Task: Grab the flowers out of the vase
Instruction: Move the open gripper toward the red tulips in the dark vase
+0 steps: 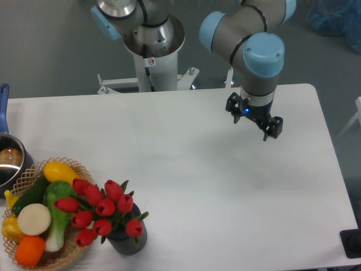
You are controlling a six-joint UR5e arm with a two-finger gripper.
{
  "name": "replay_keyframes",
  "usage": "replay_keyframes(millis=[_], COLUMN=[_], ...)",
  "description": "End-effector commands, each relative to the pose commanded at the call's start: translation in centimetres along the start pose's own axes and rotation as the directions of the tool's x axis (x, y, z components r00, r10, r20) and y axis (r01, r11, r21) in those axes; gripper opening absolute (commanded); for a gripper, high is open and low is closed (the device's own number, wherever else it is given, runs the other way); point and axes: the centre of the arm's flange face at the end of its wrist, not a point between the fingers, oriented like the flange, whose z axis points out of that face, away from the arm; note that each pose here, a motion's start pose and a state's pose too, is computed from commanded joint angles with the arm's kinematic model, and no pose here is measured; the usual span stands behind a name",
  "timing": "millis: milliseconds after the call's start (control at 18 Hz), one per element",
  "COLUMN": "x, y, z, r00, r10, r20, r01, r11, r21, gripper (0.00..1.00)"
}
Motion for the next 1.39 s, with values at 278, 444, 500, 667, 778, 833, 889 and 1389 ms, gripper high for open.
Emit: replay_keyframes(millis=[278,444,500,667,778,833,889,1389], x=[1.0,3.7,4.5,5.6,6.4,6.7,7.0,8.8], y=[-0.3,-1.2,-1.1,-3.5,-4.9,-5.3,-6.1,-15.0], z=[-0.5,-1.2,-0.9,-1.5,-2.8,-3.4,-3.8,-6.6], r00=[1.000,1.000,1.000,0.999,0.997,0.996,0.995,0.980], r10=[-0.005,0.000,0.001,-0.019,-0.022,-0.024,-0.025,0.083], r20=[0.029,0.006,-0.004,-0.043,-0.075,-0.083,-0.097,-0.180], r01=[0.002,-0.001,0.000,0.032,0.053,0.062,0.072,0.063], r11=[0.995,0.981,0.980,0.948,0.890,0.871,0.856,0.733], r21=[0.101,0.194,0.197,0.316,0.452,0.487,0.511,0.678], gripper=[1.00,1.00,1.00,1.00,1.00,1.00,1.00,1.00])
